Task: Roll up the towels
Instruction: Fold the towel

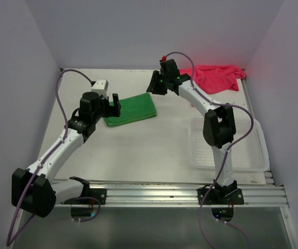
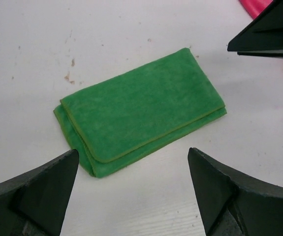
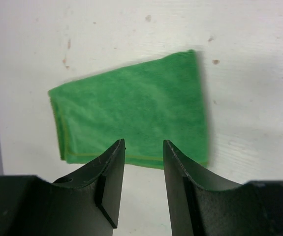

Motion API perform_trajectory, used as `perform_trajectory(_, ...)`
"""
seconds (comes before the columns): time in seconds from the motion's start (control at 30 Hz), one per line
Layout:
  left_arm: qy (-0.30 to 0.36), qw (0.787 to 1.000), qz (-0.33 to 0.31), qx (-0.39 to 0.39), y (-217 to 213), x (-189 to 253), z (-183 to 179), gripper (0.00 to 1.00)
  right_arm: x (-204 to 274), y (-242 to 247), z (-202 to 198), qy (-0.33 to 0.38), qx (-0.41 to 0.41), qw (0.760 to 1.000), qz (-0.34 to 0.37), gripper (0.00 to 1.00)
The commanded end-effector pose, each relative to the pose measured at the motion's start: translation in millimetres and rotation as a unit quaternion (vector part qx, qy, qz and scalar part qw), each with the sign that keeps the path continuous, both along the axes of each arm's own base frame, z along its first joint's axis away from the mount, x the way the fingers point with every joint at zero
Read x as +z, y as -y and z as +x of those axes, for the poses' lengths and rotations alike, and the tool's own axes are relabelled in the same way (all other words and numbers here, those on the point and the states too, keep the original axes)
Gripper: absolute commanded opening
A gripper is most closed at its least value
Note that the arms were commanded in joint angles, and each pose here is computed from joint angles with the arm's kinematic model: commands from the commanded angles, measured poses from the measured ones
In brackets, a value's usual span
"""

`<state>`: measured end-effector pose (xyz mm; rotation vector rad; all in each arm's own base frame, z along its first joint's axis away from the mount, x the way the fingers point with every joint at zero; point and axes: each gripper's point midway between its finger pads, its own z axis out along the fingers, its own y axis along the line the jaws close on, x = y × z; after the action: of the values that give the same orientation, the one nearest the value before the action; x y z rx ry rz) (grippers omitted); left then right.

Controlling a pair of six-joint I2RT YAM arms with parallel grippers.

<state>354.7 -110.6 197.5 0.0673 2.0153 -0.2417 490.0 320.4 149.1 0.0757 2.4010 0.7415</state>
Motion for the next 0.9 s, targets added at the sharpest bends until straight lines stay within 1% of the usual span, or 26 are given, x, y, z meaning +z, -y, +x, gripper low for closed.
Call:
perform_trajectory(0.0,0.030,0.998,-0.032,-0.037,25,41,27,0.96,-13,26,-10,-0.006,-0.017,0.998,-0.056,0.40)
perform_trajectory(0.03,0.020,0.998,-0.037,-0.051,33,35,32,0.98,-20,34,-8,-0.013,-0.024,0.998,-0.058,0.40)
perform_trajectory(0.1,0.034,0.996,-0.052,-0.062,42,50,46,1.00,-32,36,-8,-0.027,-0.018,0.998,-0.057,0.41)
perform_trajectory(0.13,0.023,0.996,-0.054,-0.067,48,43,54,1.00,-36,38,-7,-0.032,-0.018,0.998,-0.058,0.41)
perform_trajectory(0.17,0.033,0.994,-0.067,-0.077,56,60,63,1.00,-40,39,-8,-0.035,-0.015,0.997,-0.062,0.42)
perform_trajectory(0.2,0.030,0.994,-0.073,-0.081,60,62,70,1.00,-42,39,-8,-0.038,-0.013,0.997,-0.063,0.42)
perform_trajectory(0.23,0.007,0.994,-0.075,-0.084,66,47,80,1.00,-50,39,-10,-0.045,-0.010,0.997,-0.065,0.43)
perform_trajectory(0.27,0.016,0.991,-0.094,-0.098,76,65,88,1.00,-53,39,-10,-0.047,-0.009,0.997,-0.067,0.46)
perform_trajectory(0.3,0.008,0.989,-0.100,-0.105,82,65,94,1.00,-57,40,-11,-0.049,-0.008,0.996,-0.070,0.47)
perform_trajectory(0.33,-0.013,0.989,-0.104,-0.107,88,50,103,1.00,-65,41,-12,-0.055,-0.009,0.996,-0.074,0.47)
perform_trajectory(0.37,-0.009,0.985,-0.122,-0.118,97,60,109,1.00,-68,41,-12,-0.058,-0.008,0.996,-0.073,0.48)
perform_trajectory(0.4,-0.014,0.984,-0.129,-0.121,101,59,113,0.99,-71,40,-12,-0.060,-0.007,0.996,-0.071,0.48)
perform_trajectory(0.43,-0.029,0.983,-0.133,-0.122,106,47,120,1.00,-78,39,-14,-0.069,-0.002,0.995,-0.069,0.48)
perform_trajectory(0.47,-0.025,0.982,-0.142,-0.123,109,54,126,1.00,-81,40,-15,-0.074,-0.002,0.995,-0.069,0.48)
perform_trajectory(0.5,-0.028,0.981,-0.143,-0.125,112,51,130,0.99,-83,39,-14,-0.074,-0.001,0.995,-0.067,0.48)
perform_trajectory(0.53,-0.042,0.981,-0.142,-0.125,115,37,137,0.99,-90,38,-18,-0.082,-0.002,0.994,-0.065,0.48)
perform_trajectory(0.57,-0.040,0.979,-0.149,-0.131,120,41,142,0.99,-94,37,-19,-0.087,-0.001,0.994,-0.062,0.48)
perform_trajectory(0.6,-0.057,0.979,-0.149,-0.131,123,24,147,0.99,-96,36,-18,-0.086,0.000,0.995,-0.058,0.48)
perform_trajectory(0.77,-0.092,0.970,-0.176,-0.141,138,-2,154,0.95,-116,38,-30,-0.111,0.000,0.992,-0.057,0.47)
perform_trajectory(0.87,-0.102,0.968,-0.179,-0.142,143,-14,154,0.94,-121,35,-38,-0.121,0.003,0.992,-0.045,0.43)
